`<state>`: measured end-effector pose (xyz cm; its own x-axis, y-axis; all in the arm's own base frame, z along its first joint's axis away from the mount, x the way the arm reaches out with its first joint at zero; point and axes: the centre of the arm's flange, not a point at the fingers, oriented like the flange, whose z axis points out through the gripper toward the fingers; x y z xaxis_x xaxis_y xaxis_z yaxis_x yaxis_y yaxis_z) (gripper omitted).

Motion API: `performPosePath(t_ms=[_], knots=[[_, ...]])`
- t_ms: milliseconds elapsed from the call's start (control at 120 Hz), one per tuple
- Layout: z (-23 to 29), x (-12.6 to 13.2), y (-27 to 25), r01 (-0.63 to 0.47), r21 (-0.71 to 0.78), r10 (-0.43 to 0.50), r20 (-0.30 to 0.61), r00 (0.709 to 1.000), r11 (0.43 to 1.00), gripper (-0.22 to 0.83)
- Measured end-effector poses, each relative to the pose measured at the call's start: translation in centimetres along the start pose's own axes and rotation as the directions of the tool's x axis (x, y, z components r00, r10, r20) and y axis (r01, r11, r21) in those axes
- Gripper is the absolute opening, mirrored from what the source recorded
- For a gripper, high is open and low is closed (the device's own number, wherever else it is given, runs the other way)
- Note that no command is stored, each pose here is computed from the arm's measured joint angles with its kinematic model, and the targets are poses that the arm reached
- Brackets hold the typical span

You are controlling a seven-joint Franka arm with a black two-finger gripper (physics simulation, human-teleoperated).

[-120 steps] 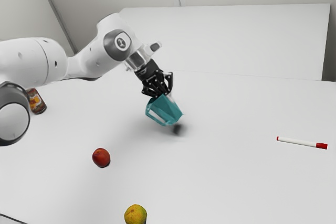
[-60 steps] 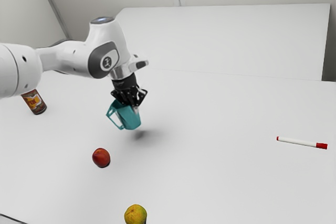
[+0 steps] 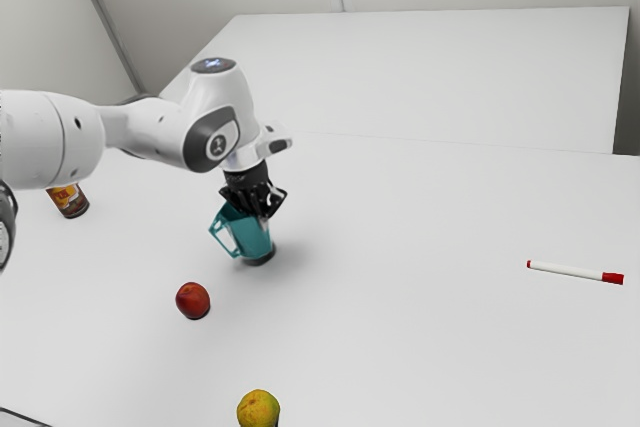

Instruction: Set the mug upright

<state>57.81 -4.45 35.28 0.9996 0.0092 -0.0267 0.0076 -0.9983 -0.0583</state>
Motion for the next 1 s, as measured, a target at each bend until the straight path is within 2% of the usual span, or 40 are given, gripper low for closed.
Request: performPosePath(t_ms=[158, 350, 517, 717, 1000], knots=[[0.7, 0.3, 0.1, 0.0, 0.0, 0.0, -0.007, 1.0, 1.0, -0.16], [0.2, 0.3, 0.2, -0.003, -0.004, 0.003, -0.02, 1.0, 1.0, 0.25], [-1.0, 0.2, 0.6, -0.011, -0.005, 0.011, -0.039, 0.999, 1.0, 0.45], [-5.5, -0.2, 1.0, -0.019, -0.009, 0.018, -0.116, 0.993, 1.0, 0.55], [-15.0, 1.0, 0.4, -0.018, -0.008, 0.016, -0.204, 0.979, 1.0, 0.6]])
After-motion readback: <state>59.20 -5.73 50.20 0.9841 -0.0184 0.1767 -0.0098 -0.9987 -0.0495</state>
